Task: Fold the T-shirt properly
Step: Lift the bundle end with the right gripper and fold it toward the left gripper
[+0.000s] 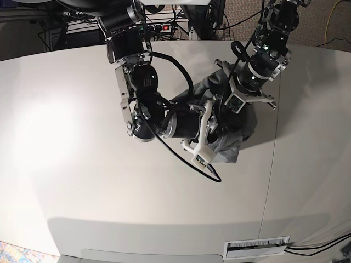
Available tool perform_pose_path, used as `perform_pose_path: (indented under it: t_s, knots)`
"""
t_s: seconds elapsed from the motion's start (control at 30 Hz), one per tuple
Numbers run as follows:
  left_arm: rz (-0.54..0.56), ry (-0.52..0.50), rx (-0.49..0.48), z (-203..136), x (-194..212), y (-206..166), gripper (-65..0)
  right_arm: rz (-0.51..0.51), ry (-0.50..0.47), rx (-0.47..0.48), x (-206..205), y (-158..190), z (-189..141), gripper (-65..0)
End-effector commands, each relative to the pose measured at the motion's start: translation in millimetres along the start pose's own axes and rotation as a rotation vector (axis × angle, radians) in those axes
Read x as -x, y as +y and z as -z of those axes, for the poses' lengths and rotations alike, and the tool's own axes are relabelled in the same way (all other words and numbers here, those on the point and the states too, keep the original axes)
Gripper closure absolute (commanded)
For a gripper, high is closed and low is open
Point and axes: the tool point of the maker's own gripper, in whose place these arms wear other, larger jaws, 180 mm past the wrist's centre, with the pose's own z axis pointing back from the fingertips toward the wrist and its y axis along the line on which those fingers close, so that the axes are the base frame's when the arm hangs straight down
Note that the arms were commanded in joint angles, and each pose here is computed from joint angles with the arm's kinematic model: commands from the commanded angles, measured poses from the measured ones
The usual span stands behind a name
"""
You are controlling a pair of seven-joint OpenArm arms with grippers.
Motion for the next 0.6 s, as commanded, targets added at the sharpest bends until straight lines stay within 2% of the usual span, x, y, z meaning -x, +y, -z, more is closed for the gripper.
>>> perform_pose_path:
  t_s: [0.0,0.1,0.2,0.33,0.43,0.57]
  knots:
    - [-0.007,-0.069,-0.018,-2.5,-19.6,5.9,0.0,-0.042,-0.048,-0.057,-16.7,15.1,2.5,-14.6]
    - [-0.007,-0.066,-0.017,-2.7,-18.4,5.5,0.0,-0.022,-0.082,-0.100,-23.0,23.0,1.6,-14.6]
    - [0.028,-0.050,-0.050,-2.7,-15.7,11.2,0.0,-0.020,-0.085,-0.105,-23.4,23.8,1.4,-14.6]
    - [0.101,0.023,-0.232,-7.2,-4.7,43.9,0.0,-0.021,-0.081,-0.100,-22.5,22.5,1.0,-14.6]
    - [0.170,0.073,-0.310,-11.6,2.1,57.8,0.0,-0.044,-0.038,-0.050,-14.9,13.5,2.1,-14.6]
    - [0.197,0.104,-0.325,-15.7,13.1,57.9,0.0,-0.073,0.023,0.028,-3.6,-2.1,0.4,-14.6]
